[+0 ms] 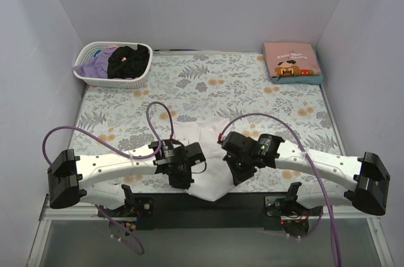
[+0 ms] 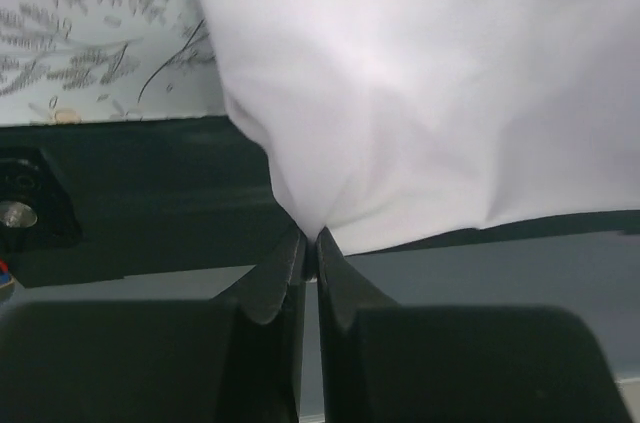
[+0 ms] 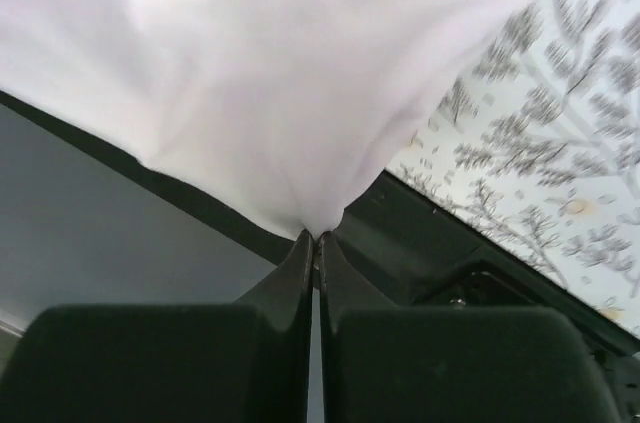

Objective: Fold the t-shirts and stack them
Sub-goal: Fold the tshirt

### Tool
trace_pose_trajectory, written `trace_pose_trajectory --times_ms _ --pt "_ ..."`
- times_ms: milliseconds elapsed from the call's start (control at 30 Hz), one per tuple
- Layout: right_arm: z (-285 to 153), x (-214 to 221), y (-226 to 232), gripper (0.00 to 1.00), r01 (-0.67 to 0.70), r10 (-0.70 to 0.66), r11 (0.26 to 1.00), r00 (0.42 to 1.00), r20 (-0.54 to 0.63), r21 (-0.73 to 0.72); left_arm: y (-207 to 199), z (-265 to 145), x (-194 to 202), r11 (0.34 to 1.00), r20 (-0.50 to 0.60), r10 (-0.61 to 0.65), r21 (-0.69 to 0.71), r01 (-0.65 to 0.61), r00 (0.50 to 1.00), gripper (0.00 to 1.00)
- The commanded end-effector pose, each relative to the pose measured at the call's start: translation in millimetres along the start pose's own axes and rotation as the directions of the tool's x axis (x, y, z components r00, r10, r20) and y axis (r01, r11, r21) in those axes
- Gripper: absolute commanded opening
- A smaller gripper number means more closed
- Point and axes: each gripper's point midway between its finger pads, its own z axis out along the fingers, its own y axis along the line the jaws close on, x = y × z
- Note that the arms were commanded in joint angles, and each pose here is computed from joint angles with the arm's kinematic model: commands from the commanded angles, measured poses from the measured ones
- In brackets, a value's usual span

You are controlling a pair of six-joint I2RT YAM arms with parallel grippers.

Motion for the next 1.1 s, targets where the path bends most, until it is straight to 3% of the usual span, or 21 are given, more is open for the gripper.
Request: trace_pose_trajectory --times_ms 0,133,300,467,600,667,833,1067 --pt "-35.9 -39.9 -14.5 0.01 0.019 -0.027 0.996 0.996 0.08 0.092 -11.9 -27.6 -42.3 0.998 0.102 -0.012 0.068 0.005 0.995 0.0" --pt "-70.1 -93.3 -10.6 0.01 0.051 -0.06 0.997 0.978 0.198 0.051 -26.7 -49.4 -89.5 0.987 0.179 -0.064 0.155 0.036 0.982 0.0" --pt "-89.7 -140.3 -20.7 0.01 0.035 -0.032 0.999 0.972 0.235 -0.008 -29.5 -67.4 -142.6 0.978 0.267 -0.114 0.199 0.061 0.957 0.0" --pt "-96.0 -191.4 -43.7 0.01 0.018 -0.01 0.999 0.966 0.258 -0.029 -13.5 -62.0 -209.8 0.967 0.318 -0.193 0.224 0.124 0.928 0.0" --pt "-96.5 -251.8 -68.9 0.01 0.015 -0.003 0.999 0.956 0.293 -0.039 -3.4 -46.6 -251.5 0.939 0.298 -0.271 0.29 0.184 0.915 0.0" --pt "-89.7 -271.6 -80.7 0.01 0.003 0.01 0.999 0.957 0.291 -0.045 6.2 -39.6 -279.4 0.926 0.316 -0.312 0.312 0.212 0.896 0.0" --pt "-44.0 -316.8 -129.1 0.01 -0.083 0.097 0.994 0.966 0.238 -0.069 8.6 7.8 -328.4 0.926 0.288 -0.318 0.298 0.231 0.903 0.0" --pt "2.3 -316.9 -160.0 0.01 -0.156 0.168 0.985 0.966 0.199 -0.071 7.8 47.5 -366.0 0.937 0.295 -0.303 0.268 0.226 0.906 0.0"
